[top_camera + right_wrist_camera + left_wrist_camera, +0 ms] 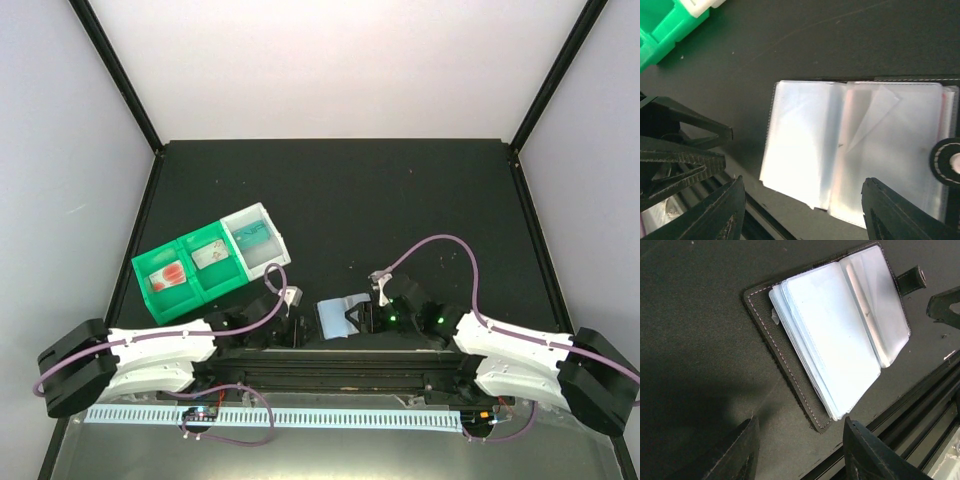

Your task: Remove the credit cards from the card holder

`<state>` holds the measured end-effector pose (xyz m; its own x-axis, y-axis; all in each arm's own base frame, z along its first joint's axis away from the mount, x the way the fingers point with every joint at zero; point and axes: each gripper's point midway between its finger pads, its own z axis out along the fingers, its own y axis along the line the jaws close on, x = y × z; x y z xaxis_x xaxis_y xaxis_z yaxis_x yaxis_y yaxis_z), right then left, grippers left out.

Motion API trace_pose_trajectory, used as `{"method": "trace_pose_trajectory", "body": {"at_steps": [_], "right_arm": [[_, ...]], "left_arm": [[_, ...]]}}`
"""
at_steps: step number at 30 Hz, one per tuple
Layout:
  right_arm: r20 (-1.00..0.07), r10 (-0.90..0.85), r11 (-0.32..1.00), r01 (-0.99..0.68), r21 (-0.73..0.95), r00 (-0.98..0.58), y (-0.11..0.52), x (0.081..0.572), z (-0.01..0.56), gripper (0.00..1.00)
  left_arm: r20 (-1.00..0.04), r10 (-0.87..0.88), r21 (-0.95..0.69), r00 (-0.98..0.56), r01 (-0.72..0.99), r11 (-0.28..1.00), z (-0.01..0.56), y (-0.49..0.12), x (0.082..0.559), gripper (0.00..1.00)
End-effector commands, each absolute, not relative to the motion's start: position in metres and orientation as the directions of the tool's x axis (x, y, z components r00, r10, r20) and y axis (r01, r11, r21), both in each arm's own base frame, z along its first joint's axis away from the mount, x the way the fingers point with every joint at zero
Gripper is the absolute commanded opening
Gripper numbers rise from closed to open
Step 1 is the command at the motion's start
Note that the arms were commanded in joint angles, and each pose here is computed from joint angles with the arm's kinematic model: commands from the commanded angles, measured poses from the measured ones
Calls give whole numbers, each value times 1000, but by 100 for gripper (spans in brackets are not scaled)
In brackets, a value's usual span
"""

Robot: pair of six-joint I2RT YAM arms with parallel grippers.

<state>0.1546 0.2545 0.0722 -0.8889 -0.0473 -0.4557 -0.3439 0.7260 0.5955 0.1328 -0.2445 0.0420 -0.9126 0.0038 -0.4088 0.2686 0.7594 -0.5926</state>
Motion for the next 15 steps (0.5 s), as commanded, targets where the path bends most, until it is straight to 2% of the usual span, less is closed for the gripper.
{"method": "trace_pose_trajectory", "body": {"at_steps": [1,6,15], "right_arm": [[-475,-28,777,-318,543,-880,243,164,64,64],[-457,-38,803,-299,516,-889,240,166,54,64],[-452,-38,844,-271,463,-891,228,168,35,64]], "left_arm": [[-446,6,-601,-895,304,739,60,-262,144,47],[-426,31,-597,-904,307,741,54,-270,144,42],[-402,45,-596,-915,299,745,45,-273,142,38]]}}
